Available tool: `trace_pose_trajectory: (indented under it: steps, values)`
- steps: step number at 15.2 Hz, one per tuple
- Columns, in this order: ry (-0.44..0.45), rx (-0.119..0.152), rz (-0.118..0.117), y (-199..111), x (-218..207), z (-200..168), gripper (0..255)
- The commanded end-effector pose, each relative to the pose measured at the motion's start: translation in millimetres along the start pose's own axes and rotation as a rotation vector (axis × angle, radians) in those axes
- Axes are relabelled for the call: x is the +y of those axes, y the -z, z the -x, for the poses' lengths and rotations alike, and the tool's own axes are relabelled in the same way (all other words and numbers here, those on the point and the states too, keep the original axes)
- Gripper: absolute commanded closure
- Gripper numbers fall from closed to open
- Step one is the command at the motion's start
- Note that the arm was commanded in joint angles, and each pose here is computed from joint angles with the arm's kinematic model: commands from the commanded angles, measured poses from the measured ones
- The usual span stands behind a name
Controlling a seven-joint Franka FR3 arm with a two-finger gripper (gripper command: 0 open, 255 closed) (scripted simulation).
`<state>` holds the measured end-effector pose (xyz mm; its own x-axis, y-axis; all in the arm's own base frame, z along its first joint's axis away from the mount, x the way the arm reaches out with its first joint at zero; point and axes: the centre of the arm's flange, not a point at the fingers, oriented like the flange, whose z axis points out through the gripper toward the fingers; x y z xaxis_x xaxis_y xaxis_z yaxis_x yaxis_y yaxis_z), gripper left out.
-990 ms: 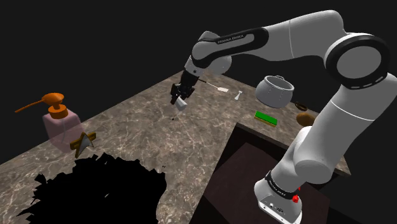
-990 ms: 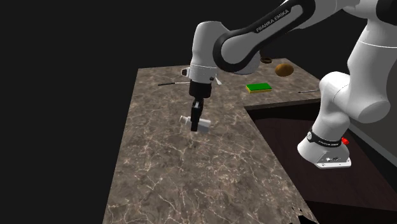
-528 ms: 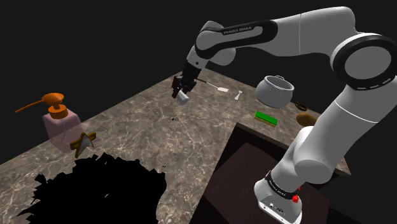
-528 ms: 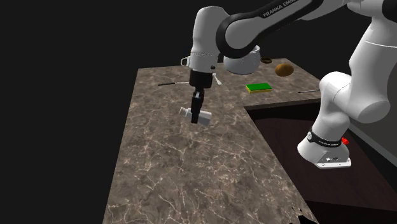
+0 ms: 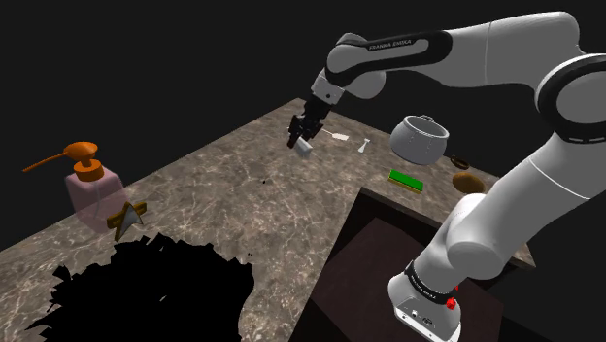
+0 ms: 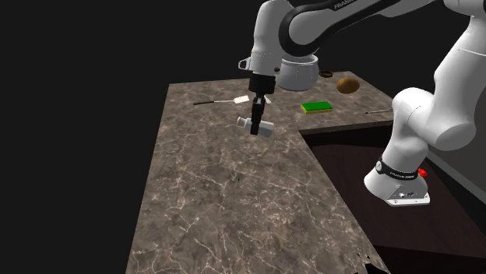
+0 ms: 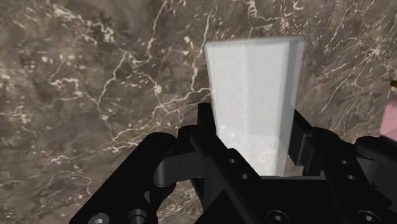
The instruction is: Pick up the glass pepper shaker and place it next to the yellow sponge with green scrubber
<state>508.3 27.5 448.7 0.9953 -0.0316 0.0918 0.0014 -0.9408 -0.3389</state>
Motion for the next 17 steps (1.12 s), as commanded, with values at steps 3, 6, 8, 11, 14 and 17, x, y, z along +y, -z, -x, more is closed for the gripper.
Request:
trace_pose_trajectory:
  steps: [3,6,8,11,14,17]
  values:
    - [0.001,0.000,-0.001,17,42,27,255]
    - [0.001,0.000,-0.001,31,74,46,255]
    - [0.001,0.000,-0.001,40,95,59,255]
    - [0.001,0.000,-0.001,54,127,79,255]
    - [0.001,0.000,-0.001,67,158,98,255]
    - [0.001,0.000,-0.001,81,190,117,255]
